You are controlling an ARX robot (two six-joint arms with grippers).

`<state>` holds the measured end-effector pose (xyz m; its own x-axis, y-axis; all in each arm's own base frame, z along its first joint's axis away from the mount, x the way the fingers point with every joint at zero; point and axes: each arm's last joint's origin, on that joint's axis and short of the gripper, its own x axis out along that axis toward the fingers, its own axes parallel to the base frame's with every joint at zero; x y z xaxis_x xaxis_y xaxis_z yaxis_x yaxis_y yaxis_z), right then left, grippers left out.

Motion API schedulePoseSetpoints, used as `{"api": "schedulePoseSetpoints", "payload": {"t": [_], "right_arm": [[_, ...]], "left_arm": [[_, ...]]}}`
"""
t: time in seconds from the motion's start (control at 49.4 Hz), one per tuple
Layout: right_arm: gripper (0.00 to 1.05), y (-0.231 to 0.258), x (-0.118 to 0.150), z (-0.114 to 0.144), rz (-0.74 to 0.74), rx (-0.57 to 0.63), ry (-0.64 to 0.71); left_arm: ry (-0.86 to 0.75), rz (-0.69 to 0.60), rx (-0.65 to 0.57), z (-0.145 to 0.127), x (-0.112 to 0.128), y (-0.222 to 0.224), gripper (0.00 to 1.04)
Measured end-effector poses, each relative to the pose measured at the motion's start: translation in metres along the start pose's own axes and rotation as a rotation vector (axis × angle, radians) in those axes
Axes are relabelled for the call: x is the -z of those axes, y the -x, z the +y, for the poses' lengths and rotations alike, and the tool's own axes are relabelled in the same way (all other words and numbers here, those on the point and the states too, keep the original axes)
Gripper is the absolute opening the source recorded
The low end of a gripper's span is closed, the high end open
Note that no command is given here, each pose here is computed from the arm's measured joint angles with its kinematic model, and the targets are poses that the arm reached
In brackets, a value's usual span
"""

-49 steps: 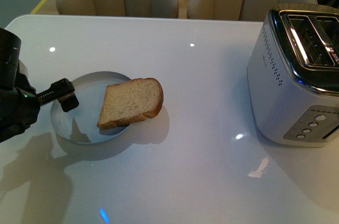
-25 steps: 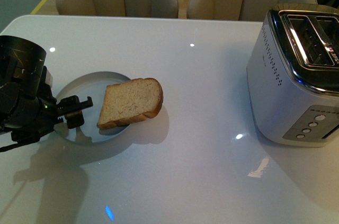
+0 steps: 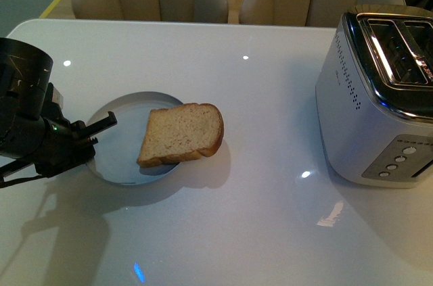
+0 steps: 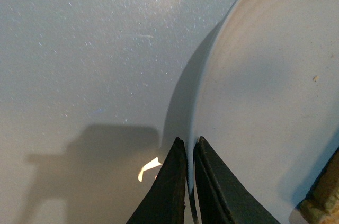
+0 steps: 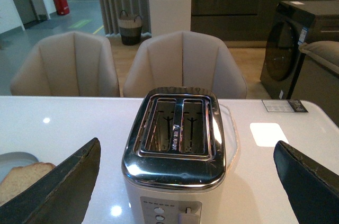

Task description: Left arm holds plate, right arm toasts bread

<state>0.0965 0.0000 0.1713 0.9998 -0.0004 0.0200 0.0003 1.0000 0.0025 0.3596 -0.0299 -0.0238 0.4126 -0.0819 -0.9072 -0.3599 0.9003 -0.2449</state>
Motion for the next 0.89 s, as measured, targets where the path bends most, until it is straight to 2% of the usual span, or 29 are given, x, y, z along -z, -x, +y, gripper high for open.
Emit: {"api": "schedulePoseSetpoints", "payload": {"t": [0.365,0.648,0.891], "right_arm": [[0.96,0.0,0.0,0.0,0.0,0.0,0.0],[0.96,0.0,0.0,0.0,0.0,0.0,0.0],[0.96,0.0,0.0,0.0,0.0,0.0,0.0]], "left_arm": [[0.097,0.009,0.086,0.002,0.003,0.021,0.03],[0.124,-0.058,0.159,-0.001,-0.005,0.063,0.03],[0.152,-0.107,0.254,-0.022,-0.016,0.115,0.03]]}}
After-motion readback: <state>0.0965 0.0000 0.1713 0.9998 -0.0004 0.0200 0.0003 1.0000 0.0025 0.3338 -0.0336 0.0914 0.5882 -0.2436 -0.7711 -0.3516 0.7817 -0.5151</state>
